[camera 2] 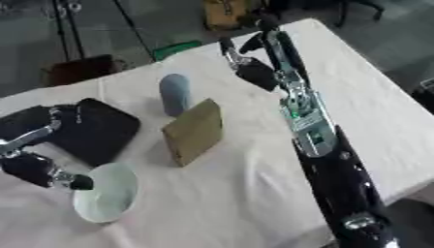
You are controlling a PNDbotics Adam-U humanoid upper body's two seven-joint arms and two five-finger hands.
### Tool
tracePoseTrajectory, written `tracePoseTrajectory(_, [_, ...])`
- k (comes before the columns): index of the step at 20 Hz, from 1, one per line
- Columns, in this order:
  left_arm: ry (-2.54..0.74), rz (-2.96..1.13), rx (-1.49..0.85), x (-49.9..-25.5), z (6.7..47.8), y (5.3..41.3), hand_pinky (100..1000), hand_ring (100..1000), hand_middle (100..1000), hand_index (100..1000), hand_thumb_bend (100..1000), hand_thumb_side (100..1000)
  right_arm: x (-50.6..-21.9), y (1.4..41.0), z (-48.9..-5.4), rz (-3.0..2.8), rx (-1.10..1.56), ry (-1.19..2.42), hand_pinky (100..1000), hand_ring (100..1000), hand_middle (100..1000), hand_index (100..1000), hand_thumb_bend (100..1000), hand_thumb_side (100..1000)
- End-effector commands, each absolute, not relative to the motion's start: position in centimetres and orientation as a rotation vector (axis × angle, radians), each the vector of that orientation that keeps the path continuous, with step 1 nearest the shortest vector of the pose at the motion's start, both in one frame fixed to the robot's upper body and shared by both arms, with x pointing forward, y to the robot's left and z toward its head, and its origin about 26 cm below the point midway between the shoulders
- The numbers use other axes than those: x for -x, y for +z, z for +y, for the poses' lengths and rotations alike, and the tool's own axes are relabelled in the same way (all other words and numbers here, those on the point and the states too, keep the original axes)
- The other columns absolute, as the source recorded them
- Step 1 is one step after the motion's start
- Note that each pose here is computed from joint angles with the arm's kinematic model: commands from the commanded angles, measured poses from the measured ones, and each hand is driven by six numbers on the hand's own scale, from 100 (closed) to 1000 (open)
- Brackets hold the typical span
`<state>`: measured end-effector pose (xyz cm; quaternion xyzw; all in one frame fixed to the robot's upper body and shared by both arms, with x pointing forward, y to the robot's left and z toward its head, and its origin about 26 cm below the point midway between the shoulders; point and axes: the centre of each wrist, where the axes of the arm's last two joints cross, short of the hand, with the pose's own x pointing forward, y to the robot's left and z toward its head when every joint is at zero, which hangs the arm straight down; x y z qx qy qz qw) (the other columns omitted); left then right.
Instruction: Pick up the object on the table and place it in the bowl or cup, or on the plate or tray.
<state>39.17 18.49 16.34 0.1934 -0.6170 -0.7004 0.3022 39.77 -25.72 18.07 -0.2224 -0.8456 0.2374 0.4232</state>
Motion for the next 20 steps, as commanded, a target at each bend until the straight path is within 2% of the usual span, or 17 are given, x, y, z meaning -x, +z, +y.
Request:
tracePoseTrajectory(1, [-1.89,-1.648,-0.539,-39.4,18.0,16.7,827,854,875,889,990,830,-39.8,19.3,-25.7,-2.15,0.573,0.605,693,570,803,861,324,544])
tracePoseTrajectory(20, [-2.083,-1.554,-0.542,-38.6,17.3,14.4,847,846,865,895,1000,812,-39.8,19.3,-25.7,-2.148,0.577,0.61,693,570,803,861,320,547])
